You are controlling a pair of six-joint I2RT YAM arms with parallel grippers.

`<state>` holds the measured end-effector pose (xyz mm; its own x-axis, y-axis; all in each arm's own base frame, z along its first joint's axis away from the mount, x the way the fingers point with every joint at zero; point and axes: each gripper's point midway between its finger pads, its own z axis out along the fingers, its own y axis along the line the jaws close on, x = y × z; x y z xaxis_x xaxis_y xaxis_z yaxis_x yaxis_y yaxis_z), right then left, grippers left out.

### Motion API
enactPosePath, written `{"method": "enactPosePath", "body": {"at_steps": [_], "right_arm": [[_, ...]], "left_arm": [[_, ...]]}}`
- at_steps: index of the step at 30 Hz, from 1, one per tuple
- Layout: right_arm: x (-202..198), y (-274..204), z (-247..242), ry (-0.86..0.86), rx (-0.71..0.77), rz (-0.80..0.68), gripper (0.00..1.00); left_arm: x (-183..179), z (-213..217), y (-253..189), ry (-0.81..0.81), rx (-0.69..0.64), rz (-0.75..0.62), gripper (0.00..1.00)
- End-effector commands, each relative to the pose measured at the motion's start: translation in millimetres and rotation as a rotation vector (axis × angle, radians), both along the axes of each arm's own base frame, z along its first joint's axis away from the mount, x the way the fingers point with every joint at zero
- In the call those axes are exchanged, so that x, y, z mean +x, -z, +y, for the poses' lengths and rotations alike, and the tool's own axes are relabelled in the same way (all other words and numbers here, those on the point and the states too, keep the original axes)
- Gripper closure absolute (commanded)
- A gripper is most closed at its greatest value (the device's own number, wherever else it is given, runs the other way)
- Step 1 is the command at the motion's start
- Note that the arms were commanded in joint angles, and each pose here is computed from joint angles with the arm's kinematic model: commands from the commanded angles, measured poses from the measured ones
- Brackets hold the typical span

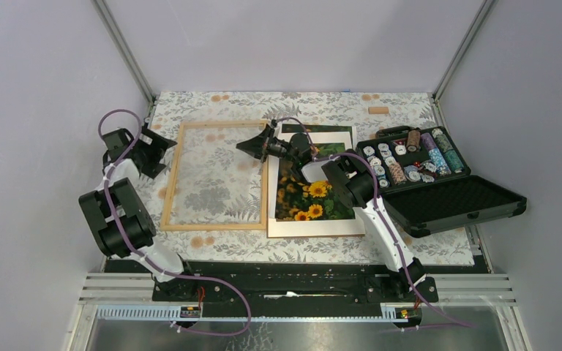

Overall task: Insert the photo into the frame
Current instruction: Place the photo frame item in the photo frame.

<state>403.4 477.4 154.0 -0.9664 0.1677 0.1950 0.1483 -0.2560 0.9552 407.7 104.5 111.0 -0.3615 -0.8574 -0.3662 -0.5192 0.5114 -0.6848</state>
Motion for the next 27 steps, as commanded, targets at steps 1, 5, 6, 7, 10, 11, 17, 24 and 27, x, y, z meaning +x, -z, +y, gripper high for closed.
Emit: {"method": "enactPosePath", "body": {"at_steps": [1,5,6,7,10,11,17,24,27], "right_arm": [[-2.2,-21.2,-9.7,0.013,0.016,-0.101,1.0],[1.9,-10.4,-16.5,0.011,-0.004,-0.106,1.0],[2.7,-8.3,-18.0,0.01,-0.006,-0.105,1.0],[4.2,-5.0,-19.8,0.01,-0.008,-0.101,1.0],[5.0,0.7,-24.1,0.006,-0.009,-0.099,1.0],[4.9,2.3,-24.7,0.002,-0.01,-0.099,1.0],[2.9,13.8,-27.7,-0.01,-0.02,-0.102,1.0],[-1.9,27.4,-34.0,-0.018,-0.04,-0.101,1.0],[-3.8,33.3,-36.3,-0.02,-0.052,-0.101,1.0]], "left_arm": [[29.9,-27.5,-16.3,0.164,-0.045,-0.129,0.01],[52.5,-37.6,-7.2,0.2,-0.112,-0.129,0.01],[58.3,-37.6,-2.4,0.196,-0.127,-0.121,0.01],[64.9,-36.4,0.4,0.191,-0.131,-0.117,0.01],[83.4,-32.8,12.1,0.178,-0.107,-0.098,0.01],[87.4,-32.8,14.5,0.181,-0.099,-0.094,0.01],[98.9,-56.6,35.0,0.277,-0.108,-0.087,0.01],[103.0,-60.8,61.9,0.298,-0.099,-0.038,0.01],[103.4,-63.9,65.8,0.312,-0.106,-0.034,0.01]]}}
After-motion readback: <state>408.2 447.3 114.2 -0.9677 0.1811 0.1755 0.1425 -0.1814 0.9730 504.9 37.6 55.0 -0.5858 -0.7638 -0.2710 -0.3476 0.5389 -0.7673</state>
